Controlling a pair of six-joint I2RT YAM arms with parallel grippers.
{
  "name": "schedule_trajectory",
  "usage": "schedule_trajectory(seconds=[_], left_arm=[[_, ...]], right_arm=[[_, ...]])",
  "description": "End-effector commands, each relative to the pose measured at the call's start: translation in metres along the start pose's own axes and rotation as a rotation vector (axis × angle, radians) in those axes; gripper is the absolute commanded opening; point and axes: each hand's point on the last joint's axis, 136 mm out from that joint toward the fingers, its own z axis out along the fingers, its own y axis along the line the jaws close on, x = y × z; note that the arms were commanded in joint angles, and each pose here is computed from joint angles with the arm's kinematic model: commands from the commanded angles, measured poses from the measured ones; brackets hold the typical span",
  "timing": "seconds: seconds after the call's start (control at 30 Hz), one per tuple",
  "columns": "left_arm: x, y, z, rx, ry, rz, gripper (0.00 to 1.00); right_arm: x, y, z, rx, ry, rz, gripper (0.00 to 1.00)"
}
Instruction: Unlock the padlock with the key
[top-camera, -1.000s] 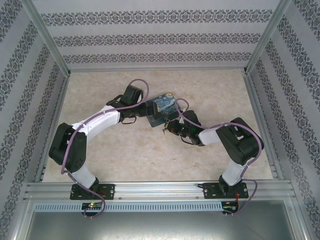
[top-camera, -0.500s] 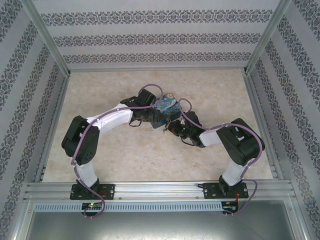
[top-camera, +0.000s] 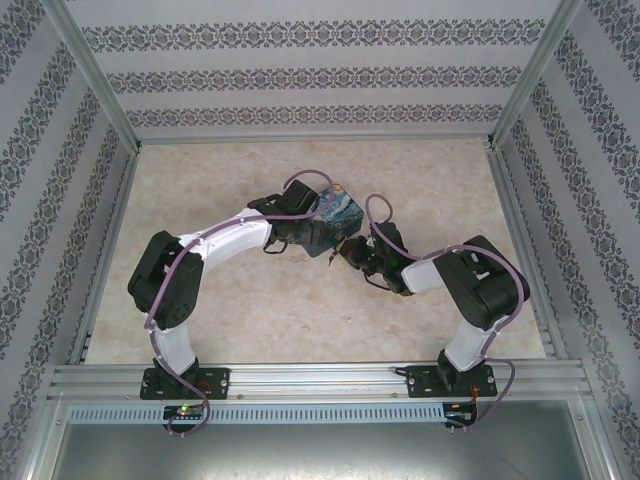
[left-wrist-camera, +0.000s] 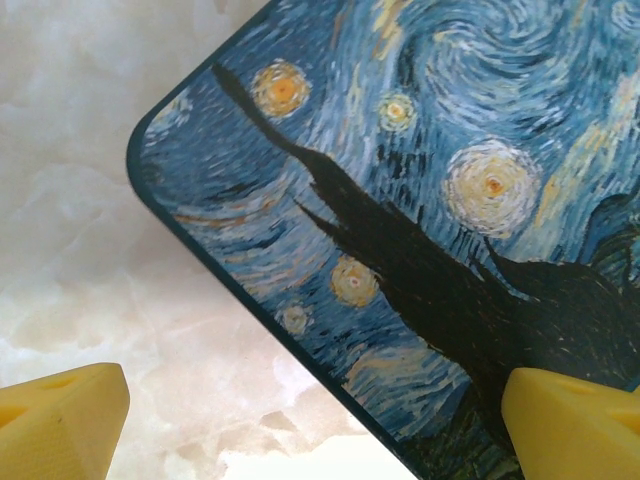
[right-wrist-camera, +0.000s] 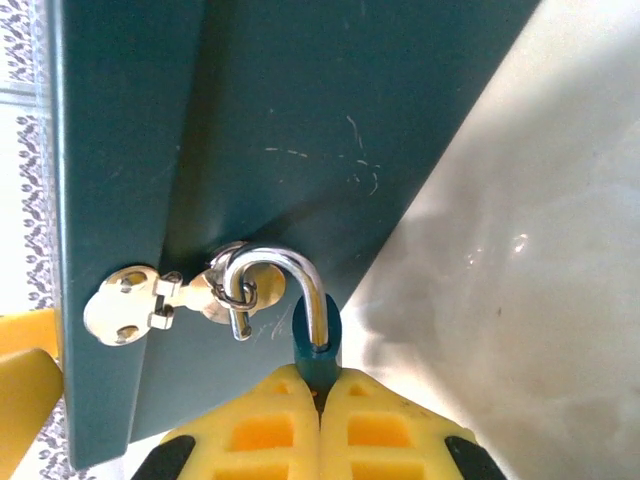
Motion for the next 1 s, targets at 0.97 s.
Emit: schedule_trajectory(seconds=[0.97], left_arm=[[0.023,0.003,0.002,-0.02,0.097,0.059,0.99]], right_arm=[[-0.051,-0.065,-0.08,0.039,-0.106,0.105,0.0]])
